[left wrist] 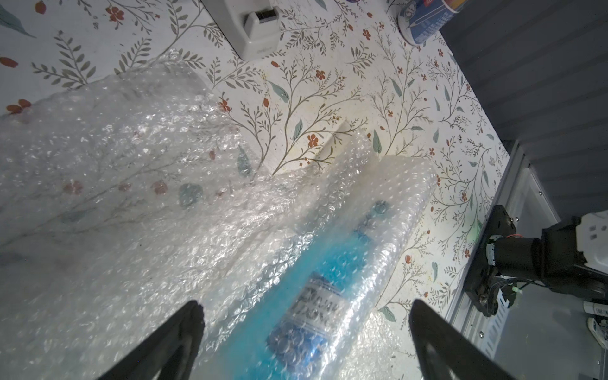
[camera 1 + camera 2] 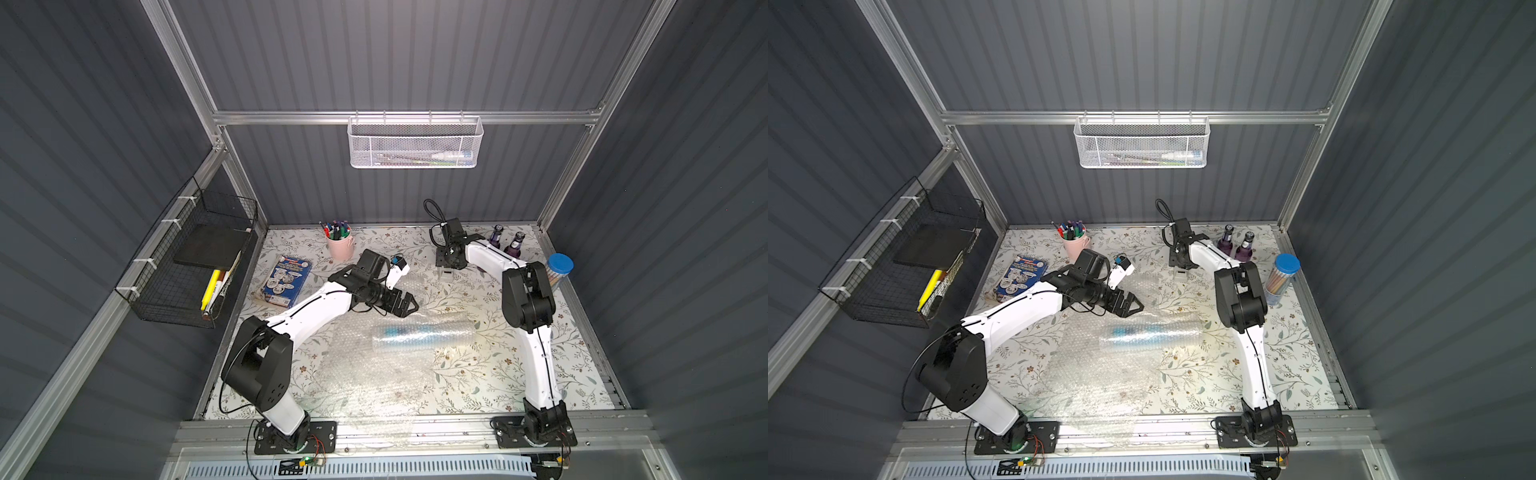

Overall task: Wrap wine bottles in bubble wrap
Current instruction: Move the Tape Cutter to the center of the board, then tear off the tape using the Tape Cutter.

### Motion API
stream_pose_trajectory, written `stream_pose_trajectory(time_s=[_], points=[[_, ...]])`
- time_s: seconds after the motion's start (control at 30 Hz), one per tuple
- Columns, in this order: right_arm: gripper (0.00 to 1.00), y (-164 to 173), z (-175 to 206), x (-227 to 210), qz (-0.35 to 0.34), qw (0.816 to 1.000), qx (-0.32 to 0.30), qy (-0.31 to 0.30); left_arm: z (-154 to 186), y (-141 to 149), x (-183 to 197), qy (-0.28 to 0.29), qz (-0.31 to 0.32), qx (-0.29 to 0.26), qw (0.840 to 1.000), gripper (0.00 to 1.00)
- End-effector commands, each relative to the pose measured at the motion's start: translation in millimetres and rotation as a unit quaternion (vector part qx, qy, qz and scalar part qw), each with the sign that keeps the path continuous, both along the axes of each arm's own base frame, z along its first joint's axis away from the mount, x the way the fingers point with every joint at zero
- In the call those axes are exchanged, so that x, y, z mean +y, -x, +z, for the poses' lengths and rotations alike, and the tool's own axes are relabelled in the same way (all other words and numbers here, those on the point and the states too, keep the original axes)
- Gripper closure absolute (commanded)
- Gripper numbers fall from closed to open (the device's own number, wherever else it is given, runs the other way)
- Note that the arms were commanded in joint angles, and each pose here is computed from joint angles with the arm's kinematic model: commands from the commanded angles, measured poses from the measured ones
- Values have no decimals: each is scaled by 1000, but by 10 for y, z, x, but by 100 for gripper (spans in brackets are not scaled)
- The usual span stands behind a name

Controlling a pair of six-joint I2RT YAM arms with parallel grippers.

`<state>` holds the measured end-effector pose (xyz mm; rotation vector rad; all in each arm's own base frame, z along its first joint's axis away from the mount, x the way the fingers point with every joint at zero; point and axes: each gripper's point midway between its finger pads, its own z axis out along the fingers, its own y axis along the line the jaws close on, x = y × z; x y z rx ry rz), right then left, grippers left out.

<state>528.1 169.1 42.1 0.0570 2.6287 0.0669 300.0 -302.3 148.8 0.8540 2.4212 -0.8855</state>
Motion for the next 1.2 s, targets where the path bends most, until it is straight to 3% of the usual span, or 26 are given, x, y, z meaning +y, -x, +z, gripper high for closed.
stream_pose_trajectory(time_s=[0.0, 0.2, 0.37, 0.5, 0.67, 0.77, 0.93, 1.17], points=[[54, 386, -88, 79, -1, 999, 44, 4, 29, -26, -26, 2, -10, -3, 1000, 1], [51, 608, -98, 195, 5, 998, 55, -5, 16, -101, -77, 18, 13, 6, 1000, 0], [42, 668, -2, 288, 11, 998, 58, -32, 38, -240, -171, 43, 45, 17, 998, 1], [29, 620, 367, 302, 19, 999, 21, -42, 49, -291, -291, 75, 52, 37, 995, 2], [25, 669, 813, 170, 29, 998, -12, -54, 37, -467, -440, 95, 61, 47, 993, 6], [26, 804, 936, 73, 38, 996, -21, -72, 16, -557, -528, 105, 61, 52, 991, 8], [36, 1009, 842, -117, 46, 993, -16, -112, -33, -753, -758, 138, 60, 77, 986, 16], [51, 983, 630, -215, 38, 985, -14, -168, -282, -979, -999, 160, 72, 127, 976, 27]])
